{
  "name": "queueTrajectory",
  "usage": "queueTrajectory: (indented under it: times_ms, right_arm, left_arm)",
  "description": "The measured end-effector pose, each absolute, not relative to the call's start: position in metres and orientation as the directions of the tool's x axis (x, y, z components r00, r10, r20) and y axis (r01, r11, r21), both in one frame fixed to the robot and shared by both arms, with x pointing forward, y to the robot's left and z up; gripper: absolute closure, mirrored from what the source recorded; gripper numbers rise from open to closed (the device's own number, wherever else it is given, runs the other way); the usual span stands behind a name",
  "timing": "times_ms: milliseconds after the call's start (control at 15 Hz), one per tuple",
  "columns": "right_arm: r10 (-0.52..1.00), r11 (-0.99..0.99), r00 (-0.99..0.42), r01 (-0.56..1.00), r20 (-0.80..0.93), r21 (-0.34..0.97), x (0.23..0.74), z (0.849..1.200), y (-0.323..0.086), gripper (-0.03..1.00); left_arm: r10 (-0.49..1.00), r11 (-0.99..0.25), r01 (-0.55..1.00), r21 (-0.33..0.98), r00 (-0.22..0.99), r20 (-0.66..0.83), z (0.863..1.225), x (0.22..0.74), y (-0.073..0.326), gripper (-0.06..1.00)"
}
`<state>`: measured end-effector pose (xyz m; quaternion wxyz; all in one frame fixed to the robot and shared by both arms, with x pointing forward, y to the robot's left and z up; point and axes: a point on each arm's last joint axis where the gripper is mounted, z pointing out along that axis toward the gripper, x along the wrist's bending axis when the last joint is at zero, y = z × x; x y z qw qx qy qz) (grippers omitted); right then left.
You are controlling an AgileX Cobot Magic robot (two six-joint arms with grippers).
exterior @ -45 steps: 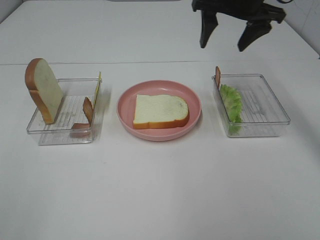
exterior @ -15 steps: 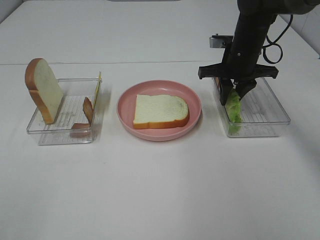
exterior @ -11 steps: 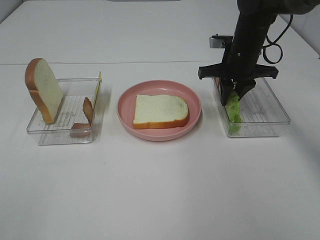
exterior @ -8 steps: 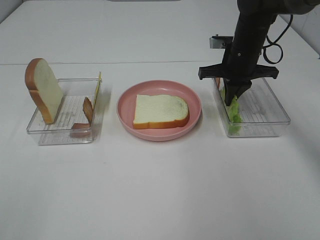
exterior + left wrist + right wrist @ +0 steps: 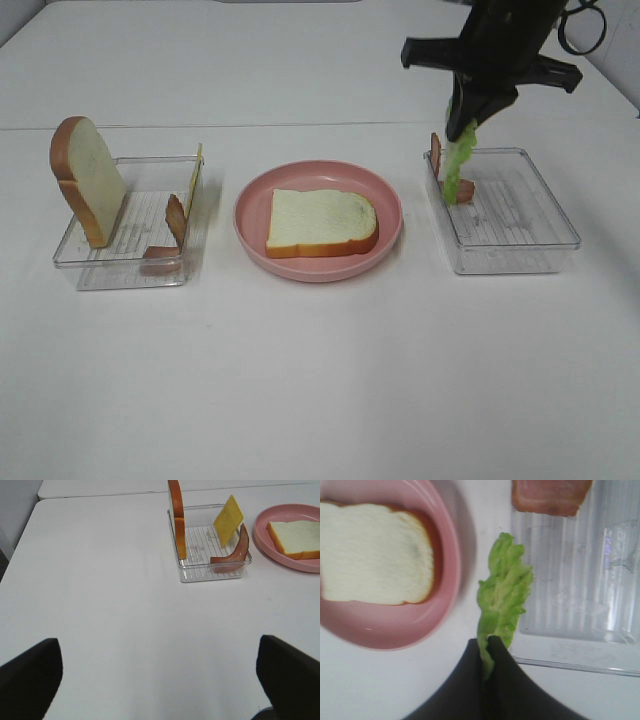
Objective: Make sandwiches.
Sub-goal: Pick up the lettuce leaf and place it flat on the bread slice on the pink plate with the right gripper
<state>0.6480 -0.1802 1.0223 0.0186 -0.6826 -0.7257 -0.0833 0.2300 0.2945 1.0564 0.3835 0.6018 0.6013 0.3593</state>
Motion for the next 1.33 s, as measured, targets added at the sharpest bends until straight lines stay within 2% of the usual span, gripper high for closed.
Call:
queueTrajectory:
  times_ms: [67, 133, 267, 333, 400, 467, 600, 867, 1333]
  right_arm:
    - [0.948, 0.027, -0.084, 0.983, 0.309, 0.183, 0.649, 1.039, -0.166, 0.95]
    - [0.927, 0.02, -0.093, 0.98, 0.364, 0.198, 0.65, 1.041, -0.161, 0.95]
    - [0.819, 0.029, -0.15, 0.975, 0.554, 0.221, 0.654, 1.04, -0.14, 0.95]
    - [0.717, 0.048, -0.18, 0.977, 0.673, 0.21, 0.656, 1.033, -0.12, 0.95]
    - [0.675, 0.069, -0.194, 0.977, 0.712, 0.2, 0.656, 1.023, -0.105, 0.95]
    - [0.66, 0.077, -0.193, 0.979, 0.726, 0.191, 0.656, 1.016, -0.098, 0.95]
    - [0.653, 0.109, -0.179, 0.984, 0.736, 0.143, 0.655, 0.98, -0.071, 0.95]
    - [0.689, 0.085, -0.15, 0.988, 0.708, 0.127, 0.661, 0.942, -0.059, 0.95]
    - [0.81, 0.095, -0.167, 0.983, 0.562, 0.155, 0.666, 0.927, -0.071, 0.95]
  left_arm:
    - [0.999, 0.017, 0.448, 0.894, 0.019, -0.029, 1.056, 0.23, 0.294, -0.03]
    - [0.999, 0.017, 0.448, 0.894, 0.019, -0.029, 1.056, 0.23, 0.294, -0.03]
    - [0.999, 0.017, 0.448, 0.894, 0.019, -0.029, 1.056, 0.23, 0.294, -0.03]
    - [0.999, 0.017, 0.448, 0.894, 0.019, -0.029, 1.056, 0.23, 0.294, -0.03]
    - [0.999, 0.017, 0.448, 0.894, 0.019, -0.029, 1.056, 0.23, 0.294, -0.03]
    - [0.999, 0.017, 0.448, 0.894, 0.019, -0.029, 1.056, 0.23, 0.294, -0.03]
    - [0.999, 0.017, 0.448, 0.894, 0.019, -0.029, 1.056, 0.23, 0.294, -0.03]
    - [0.999, 0.017, 0.448, 0.894, 0.019, -0.029, 1.056, 0.23, 0.294, -0.03]
    - [0.999, 0.017, 0.448, 0.894, 0.018, -0.028, 1.056, 0.23, 0.295, -0.03]
